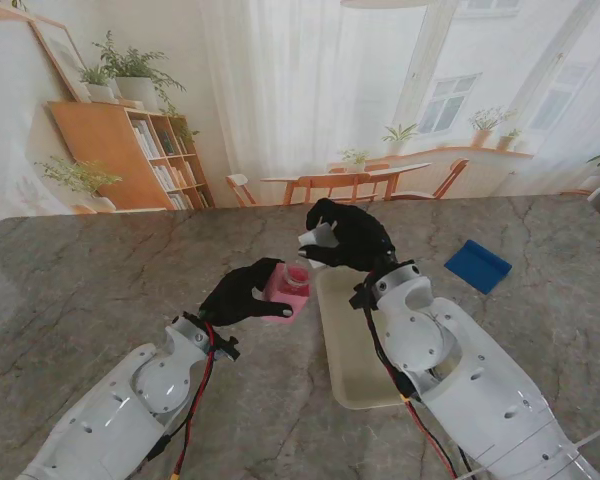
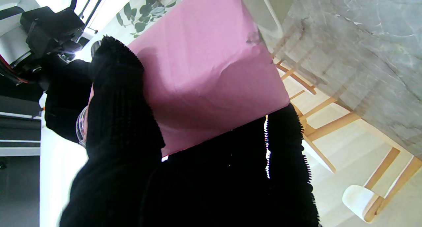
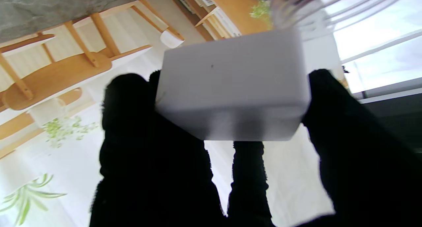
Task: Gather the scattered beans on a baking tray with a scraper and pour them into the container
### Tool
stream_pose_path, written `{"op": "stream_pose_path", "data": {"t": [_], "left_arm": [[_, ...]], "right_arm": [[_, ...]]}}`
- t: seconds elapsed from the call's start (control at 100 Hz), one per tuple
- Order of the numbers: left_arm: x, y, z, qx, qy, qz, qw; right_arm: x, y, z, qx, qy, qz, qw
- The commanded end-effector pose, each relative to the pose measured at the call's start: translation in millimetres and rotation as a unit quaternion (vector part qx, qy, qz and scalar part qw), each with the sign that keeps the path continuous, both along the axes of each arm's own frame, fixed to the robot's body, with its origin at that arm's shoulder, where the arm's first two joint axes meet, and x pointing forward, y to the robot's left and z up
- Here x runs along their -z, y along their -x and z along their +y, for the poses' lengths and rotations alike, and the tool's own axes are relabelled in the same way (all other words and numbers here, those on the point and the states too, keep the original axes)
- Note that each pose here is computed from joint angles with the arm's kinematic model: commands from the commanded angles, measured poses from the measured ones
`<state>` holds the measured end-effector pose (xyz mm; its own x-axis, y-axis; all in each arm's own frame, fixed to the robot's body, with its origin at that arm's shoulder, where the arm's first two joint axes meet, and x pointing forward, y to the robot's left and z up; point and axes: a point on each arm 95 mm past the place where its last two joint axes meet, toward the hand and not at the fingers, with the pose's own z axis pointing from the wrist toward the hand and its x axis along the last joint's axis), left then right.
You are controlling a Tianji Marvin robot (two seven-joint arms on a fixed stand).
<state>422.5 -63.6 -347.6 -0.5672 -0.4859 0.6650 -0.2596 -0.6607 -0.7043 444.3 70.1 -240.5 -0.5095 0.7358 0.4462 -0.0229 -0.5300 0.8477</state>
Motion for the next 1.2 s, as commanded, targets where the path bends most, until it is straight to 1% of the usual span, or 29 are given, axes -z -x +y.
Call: {"op": "stream_pose_path", "data": {"t": [0.0,0.27,0.42,0.61,0.8,0.97,1.07,1.19], "left_arm": [[-2.4,0.2,-2.4,0.002,0.000,-0.003,1.0000],[-2.5,-0.8,-0.9,0.004,-0.014,-0.007,0.9999],[-2.2,-1.7,1.0,0.001,-0.020,-0.006,0.9998],[-2.4,-2.0,2.9,-0.004,-0.022,-0.004,0.9997],[-3.0,-1.5,3.5,-0.007,-0.021,-0.005,0.9997],[-4.2,-0.2,1.9,-0.003,-0.021,-0.011,0.9997],[-4.8,0.2,1.4,-0.002,-0.020,-0.014,0.9997],[-5.3,0.4,1.4,-0.002,-0.018,-0.016,0.9997]], "right_arm": [[1.2,1.7,6.8,-0.014,0.003,0.002,0.9999],[2.3,6.7,14.1,-0.044,0.007,0.002,0.9990],[3.6,9.4,11.7,-0.059,0.025,-0.001,0.9979],[5.4,13.4,8.9,-0.074,0.036,-0.003,0.9966],[6.4,16.9,12.6,-0.090,0.039,-0.009,0.9951],[7.5,15.9,17.9,-0.109,0.048,-0.013,0.9928],[8.1,13.9,19.4,-0.117,0.059,-0.024,0.9911],[8.5,12.9,21.0,-0.127,0.068,-0.028,0.9892]]}}
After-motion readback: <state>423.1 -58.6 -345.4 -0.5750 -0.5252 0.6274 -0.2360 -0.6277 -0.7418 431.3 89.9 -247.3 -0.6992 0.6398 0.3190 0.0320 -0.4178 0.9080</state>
